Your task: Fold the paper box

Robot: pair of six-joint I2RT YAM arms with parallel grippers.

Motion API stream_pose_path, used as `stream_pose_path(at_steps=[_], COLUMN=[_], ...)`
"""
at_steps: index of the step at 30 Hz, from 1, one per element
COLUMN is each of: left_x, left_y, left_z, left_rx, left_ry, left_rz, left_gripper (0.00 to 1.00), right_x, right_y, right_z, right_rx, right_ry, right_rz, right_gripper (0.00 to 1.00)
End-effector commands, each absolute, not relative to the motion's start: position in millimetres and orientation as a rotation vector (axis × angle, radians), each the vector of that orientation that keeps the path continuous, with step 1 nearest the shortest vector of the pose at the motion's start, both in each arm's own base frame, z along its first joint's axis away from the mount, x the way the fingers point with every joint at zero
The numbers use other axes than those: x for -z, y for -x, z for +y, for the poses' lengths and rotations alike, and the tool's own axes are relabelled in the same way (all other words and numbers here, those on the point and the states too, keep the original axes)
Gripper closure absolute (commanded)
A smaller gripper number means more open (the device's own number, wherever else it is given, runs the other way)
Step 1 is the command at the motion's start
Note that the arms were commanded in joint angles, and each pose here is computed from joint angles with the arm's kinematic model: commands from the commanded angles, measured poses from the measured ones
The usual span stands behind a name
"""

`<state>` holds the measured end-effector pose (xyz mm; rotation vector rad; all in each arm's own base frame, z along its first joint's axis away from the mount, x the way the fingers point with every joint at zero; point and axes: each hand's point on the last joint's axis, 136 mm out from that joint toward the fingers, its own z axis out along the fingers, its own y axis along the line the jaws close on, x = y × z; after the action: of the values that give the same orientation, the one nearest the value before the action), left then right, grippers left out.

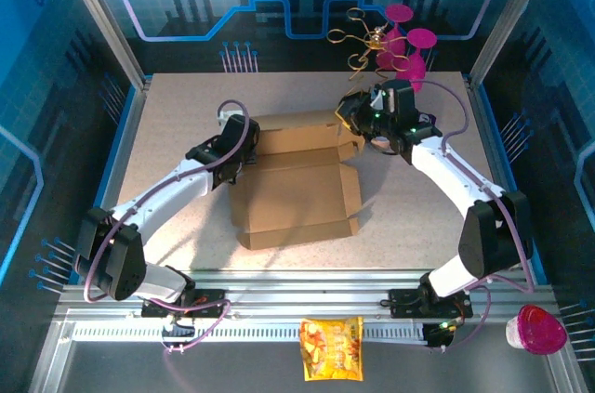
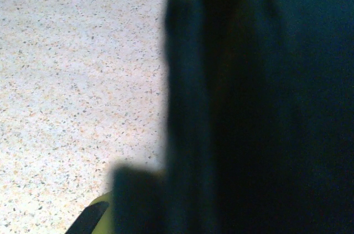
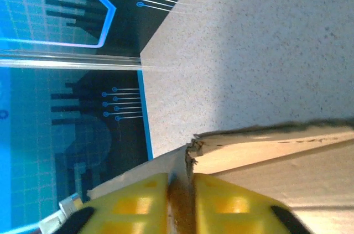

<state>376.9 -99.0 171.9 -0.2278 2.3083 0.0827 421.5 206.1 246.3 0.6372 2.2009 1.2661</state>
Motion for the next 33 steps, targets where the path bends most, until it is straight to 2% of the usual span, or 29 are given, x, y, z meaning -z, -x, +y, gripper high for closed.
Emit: stream_pose_path(at_steps=[1,3,7,13,19,33], left_x=[-193.7,-201.0,-215.7,-229.6,-235.9,-244.8], left_y=[-382.9,-382.9,-384.1,-385.8,-385.3,-383.0], left_z=[-99.3,-95.4,-88.5,-90.0,-91.4,-93.0], left_rx=[-0.023,-0.017,-0.018,-0.002,0.004,0.049], left_ry=[0.281,0.304,0.346,0.335,0.320,0.328], left_rz=[2.289,2.298,2.312,2.312,2.322,2.323], left_gripper=[1.00,1.00,1.00,1.00,1.00,1.00], right_x=[-281.4,-293.3,-297.7,-250.1,-233.7,-214.7], right_y=[-422.1,-417.4,-395.6,-367.6,-380.7,-419.4], right_z=[196.5,186.3,161.7,146.1,151.3,167.4], right_rx=[-1.305,-1.251,-1.111,-1.058,-1.010,-0.975], right_ry=[-0.615,-0.588,-0.550,-0.604,-0.560,-0.554], right_rz=[2.100,2.069,2.026,2.043,2.095,2.136], right_gripper=[0.68,0.62,0.60,0.59,0.53,0.50])
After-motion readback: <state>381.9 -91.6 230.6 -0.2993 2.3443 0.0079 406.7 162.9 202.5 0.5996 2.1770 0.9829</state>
